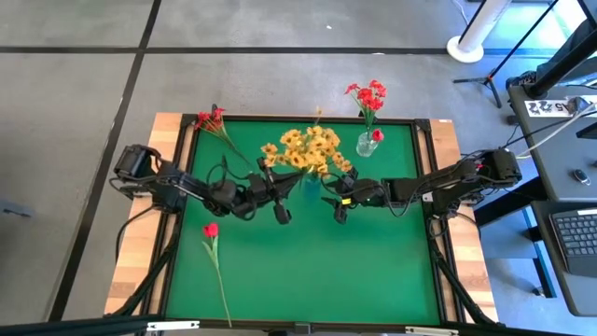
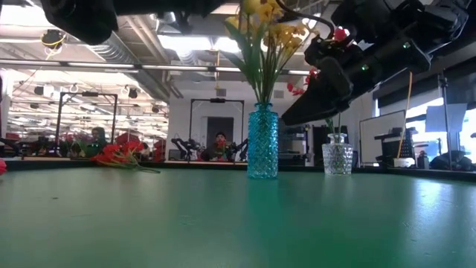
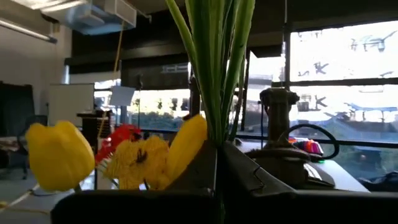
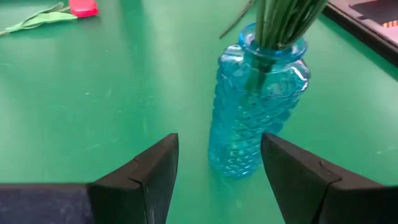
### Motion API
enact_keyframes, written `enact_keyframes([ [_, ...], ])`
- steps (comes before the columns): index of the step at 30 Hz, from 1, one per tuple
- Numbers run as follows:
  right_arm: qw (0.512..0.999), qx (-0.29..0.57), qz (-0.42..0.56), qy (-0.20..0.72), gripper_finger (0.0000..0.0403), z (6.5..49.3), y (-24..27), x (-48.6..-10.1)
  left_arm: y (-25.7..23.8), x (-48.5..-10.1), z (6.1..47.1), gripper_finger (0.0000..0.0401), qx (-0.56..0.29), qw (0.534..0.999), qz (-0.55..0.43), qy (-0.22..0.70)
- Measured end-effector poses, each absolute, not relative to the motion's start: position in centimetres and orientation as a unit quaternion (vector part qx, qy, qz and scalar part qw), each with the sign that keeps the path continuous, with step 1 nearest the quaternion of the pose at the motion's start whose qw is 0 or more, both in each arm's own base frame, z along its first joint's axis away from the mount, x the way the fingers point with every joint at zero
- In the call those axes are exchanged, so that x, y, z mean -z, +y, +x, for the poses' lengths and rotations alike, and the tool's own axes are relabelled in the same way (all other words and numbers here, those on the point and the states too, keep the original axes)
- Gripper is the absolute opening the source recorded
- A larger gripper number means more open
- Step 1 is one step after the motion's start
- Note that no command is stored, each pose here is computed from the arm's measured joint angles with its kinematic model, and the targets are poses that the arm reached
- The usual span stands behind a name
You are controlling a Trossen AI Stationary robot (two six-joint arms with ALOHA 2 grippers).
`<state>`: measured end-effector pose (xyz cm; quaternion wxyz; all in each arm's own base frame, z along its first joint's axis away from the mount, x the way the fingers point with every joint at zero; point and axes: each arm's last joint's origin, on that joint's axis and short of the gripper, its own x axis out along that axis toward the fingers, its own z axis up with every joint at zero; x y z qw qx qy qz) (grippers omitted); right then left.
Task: Sort flowers into vase by color
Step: Put the yellow flowers into the blue crystal vase
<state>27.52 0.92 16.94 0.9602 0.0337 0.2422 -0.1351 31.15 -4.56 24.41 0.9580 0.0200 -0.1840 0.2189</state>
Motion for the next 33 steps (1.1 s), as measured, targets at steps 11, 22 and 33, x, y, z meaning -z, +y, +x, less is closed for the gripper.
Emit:
enact_keyframes([
  [11,0.976,0.081,0.047,0.198,0.0227,28.0,1.2,-17.8,-5.2,-24.6,30.8,0.0,-0.255,0.949,0.034,-0.182],
  [22,0.979,0.025,0.059,0.195,0.0227,28.1,1.6,-18.0,-3.9,-24.6,30.7,0.0,-0.327,0.93,0.03,-0.168],
  [33,0.967,0.034,0.056,0.246,0.0227,27.7,1.5,-17.0,-4.1,-24.8,30.5,0.0,-0.342,0.924,0.021,-0.171],
])
